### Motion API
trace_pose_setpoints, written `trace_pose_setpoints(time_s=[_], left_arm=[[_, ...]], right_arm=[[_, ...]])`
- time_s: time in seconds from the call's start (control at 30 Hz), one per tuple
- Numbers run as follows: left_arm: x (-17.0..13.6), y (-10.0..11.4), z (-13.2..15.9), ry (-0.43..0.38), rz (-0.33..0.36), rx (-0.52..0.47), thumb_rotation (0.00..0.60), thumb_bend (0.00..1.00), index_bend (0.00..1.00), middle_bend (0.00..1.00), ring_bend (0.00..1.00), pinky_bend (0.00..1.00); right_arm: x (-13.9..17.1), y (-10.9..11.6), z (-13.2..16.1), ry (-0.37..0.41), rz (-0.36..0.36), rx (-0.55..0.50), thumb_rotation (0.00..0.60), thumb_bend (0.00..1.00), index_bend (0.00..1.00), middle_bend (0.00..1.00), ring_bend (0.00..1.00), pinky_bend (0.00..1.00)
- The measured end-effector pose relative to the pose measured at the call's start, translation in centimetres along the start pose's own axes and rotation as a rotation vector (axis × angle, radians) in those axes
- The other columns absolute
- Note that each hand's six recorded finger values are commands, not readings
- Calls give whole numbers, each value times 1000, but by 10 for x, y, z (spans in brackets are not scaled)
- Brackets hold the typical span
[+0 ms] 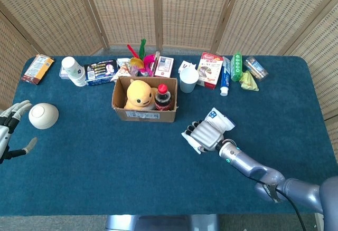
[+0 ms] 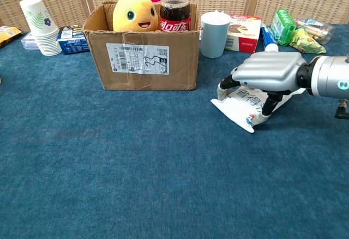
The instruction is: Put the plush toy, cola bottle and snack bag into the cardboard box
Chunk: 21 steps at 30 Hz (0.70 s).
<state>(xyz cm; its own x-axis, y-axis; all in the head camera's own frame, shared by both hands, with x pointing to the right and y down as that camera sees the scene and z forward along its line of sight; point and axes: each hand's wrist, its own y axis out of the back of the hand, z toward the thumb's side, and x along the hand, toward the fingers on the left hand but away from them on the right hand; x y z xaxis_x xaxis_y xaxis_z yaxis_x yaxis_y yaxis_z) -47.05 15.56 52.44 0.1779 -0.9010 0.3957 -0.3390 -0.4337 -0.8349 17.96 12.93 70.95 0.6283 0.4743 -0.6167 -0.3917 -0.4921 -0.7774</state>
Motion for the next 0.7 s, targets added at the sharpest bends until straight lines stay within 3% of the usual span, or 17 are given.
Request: trace_pose_setpoints(time_s=[0.47, 0.7], left_arm=[[0, 0, 2, -6, 0, 2, 600, 420, 0, 0, 0, 112], [-1, 0, 2, -5, 1, 2, 600, 421, 0, 0, 0, 113]], right_arm=[[35, 35, -37, -84, -163, -110, 600, 426, 504, 466, 356, 537], [53, 67, -64, -147, -268, -170, 600, 424, 510, 468, 359, 541]])
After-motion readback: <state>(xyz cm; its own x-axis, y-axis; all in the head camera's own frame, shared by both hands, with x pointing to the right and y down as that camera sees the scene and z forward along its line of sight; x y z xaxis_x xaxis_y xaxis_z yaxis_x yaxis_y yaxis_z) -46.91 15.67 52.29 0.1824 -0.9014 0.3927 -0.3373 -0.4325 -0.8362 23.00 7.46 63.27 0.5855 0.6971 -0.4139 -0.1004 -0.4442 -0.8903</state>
